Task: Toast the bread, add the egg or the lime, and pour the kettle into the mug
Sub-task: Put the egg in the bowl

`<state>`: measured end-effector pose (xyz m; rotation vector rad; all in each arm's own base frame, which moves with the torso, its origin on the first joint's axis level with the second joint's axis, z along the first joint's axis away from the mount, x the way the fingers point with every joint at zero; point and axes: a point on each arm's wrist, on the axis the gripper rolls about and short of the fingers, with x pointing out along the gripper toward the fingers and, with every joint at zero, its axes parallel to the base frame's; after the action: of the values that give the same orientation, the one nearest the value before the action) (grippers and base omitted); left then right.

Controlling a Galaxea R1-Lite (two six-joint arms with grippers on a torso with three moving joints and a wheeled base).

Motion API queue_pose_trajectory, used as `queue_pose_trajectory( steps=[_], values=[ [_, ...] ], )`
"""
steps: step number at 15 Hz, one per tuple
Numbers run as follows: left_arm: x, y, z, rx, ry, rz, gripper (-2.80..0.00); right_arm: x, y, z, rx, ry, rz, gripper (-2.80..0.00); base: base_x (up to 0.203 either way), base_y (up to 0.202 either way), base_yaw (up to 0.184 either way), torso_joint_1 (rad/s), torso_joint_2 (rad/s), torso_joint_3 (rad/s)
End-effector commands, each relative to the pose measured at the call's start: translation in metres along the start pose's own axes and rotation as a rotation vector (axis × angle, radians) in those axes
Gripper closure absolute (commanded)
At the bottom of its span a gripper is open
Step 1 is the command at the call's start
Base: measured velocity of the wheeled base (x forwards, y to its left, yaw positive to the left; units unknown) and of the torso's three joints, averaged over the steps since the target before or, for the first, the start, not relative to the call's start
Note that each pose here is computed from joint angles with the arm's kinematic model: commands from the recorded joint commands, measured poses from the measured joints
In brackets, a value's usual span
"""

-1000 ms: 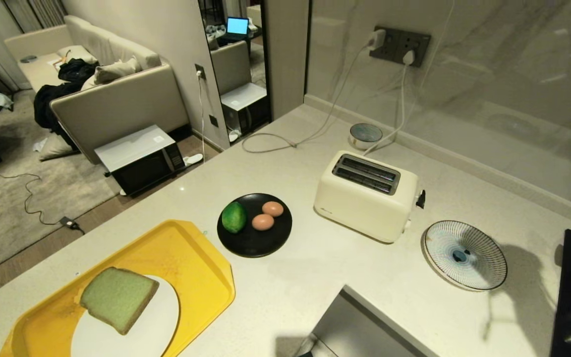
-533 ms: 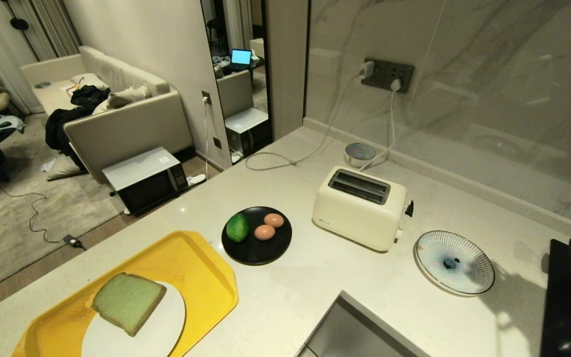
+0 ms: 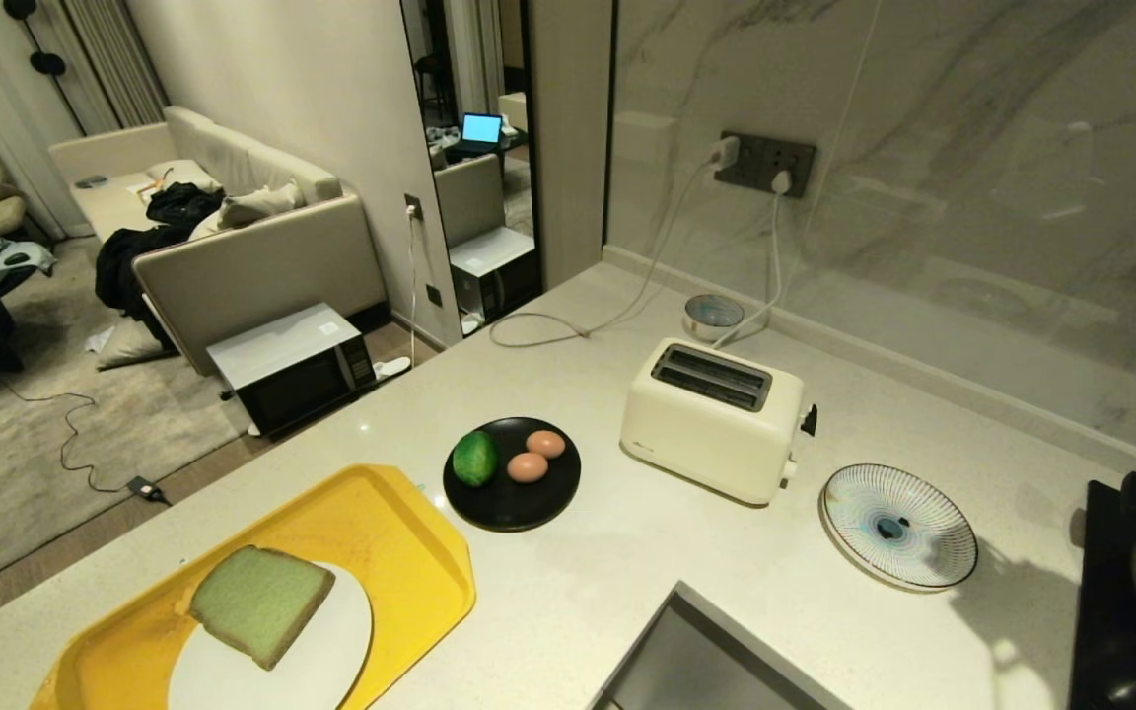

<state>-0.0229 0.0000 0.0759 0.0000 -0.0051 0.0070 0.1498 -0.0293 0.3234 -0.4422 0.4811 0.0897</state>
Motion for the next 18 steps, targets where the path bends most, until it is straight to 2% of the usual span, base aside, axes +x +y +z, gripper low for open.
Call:
queue_pose_trajectory(
  steps=[1,5,7,11,14,18],
  values=[
    [0.0,0.0,0.0,0.0,-0.001,0.001,0.0,0.007,0.004,-0.008,-0.031,0.028,0.039,0.0,0.0,0.0,0.0,0.0,0.0,0.0],
    [0.0,0.0,0.0,0.0,-0.001,0.001,0.0,0.012,0.002,-0.006,-0.021,0.042,0.037,0.0,0.0,0.0,0.0,0.0,0.0,0.0],
    [0.0,0.0,0.0,0.0,-0.001,0.001,0.0,0.008,-0.001,-0.002,0.02,0.03,0.013,0.0,0.0,0.0,0.0,0.0,0.0,0.0],
    [0.0,0.0,0.0,0.0,-0.001,0.001,0.0,0.009,-0.001,-0.001,0.017,0.028,0.014,0.0,0.0,0.0,0.0,0.0,0.0,0.0],
    [0.0,0.0,0.0,0.0,-0.001,0.001,0.0,0.012,0.001,0.001,-0.026,0.025,0.032,0.0,0.0,0.0,0.0,0.0,0.0,0.0],
    [0.0,0.0,0.0,0.0,-0.001,0.001,0.0,0.017,0.005,0.003,-0.045,0.02,0.067,0.0,0.0,0.0,0.0,0.0,0.0,0.0]
  ],
)
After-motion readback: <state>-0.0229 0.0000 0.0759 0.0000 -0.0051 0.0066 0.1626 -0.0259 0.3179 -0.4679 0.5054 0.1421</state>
